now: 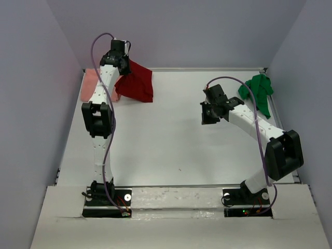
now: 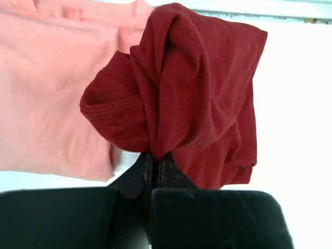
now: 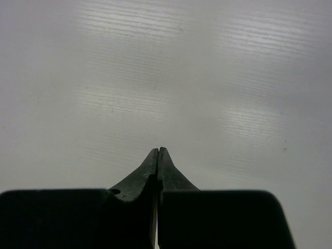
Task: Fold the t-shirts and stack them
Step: Neatly place the folded tshirt to the corner
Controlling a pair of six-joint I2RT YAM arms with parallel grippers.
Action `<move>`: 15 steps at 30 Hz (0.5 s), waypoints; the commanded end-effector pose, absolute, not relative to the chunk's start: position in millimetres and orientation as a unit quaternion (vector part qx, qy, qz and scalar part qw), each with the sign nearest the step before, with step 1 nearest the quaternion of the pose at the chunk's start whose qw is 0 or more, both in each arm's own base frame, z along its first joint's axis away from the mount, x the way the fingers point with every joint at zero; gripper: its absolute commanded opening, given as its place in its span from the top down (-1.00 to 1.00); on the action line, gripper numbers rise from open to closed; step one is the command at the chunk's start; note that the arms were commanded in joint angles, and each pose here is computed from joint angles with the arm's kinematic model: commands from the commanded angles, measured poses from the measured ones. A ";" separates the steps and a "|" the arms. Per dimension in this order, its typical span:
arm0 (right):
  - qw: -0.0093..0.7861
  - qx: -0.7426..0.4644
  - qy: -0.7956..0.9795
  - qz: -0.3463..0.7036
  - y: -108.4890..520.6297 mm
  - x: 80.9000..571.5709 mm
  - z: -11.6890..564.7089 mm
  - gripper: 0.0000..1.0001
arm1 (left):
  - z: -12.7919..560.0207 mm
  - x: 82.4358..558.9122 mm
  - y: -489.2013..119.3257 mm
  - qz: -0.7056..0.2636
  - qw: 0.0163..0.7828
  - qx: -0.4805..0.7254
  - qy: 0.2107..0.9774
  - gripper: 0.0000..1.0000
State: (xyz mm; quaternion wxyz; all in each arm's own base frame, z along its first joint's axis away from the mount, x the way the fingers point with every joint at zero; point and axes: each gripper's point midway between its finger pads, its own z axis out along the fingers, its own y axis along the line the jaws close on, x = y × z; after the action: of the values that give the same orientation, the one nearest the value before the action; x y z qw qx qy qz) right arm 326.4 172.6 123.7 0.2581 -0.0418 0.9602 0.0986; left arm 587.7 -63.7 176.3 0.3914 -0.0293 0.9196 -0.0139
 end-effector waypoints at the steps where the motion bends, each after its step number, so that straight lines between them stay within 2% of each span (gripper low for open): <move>1: 0.270 -0.048 0.955 0.113 178.0 327.1 126.5 1.00 | 231.9 609.0 -45.2 0.004 0.466 -0.024 0.884 1.00; 15: 0.258 -0.061 0.959 0.099 180.8 316.8 120.3 1.00 | 257.2 632.4 -0.9 0.030 0.521 -0.028 0.853 1.00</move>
State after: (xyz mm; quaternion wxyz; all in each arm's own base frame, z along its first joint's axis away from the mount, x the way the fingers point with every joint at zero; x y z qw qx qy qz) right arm 313.2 179.6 111.7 0.2412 -0.0573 0.9636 0.1004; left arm 618.3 -15.0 209.2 0.4570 -0.0380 0.8886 0.0140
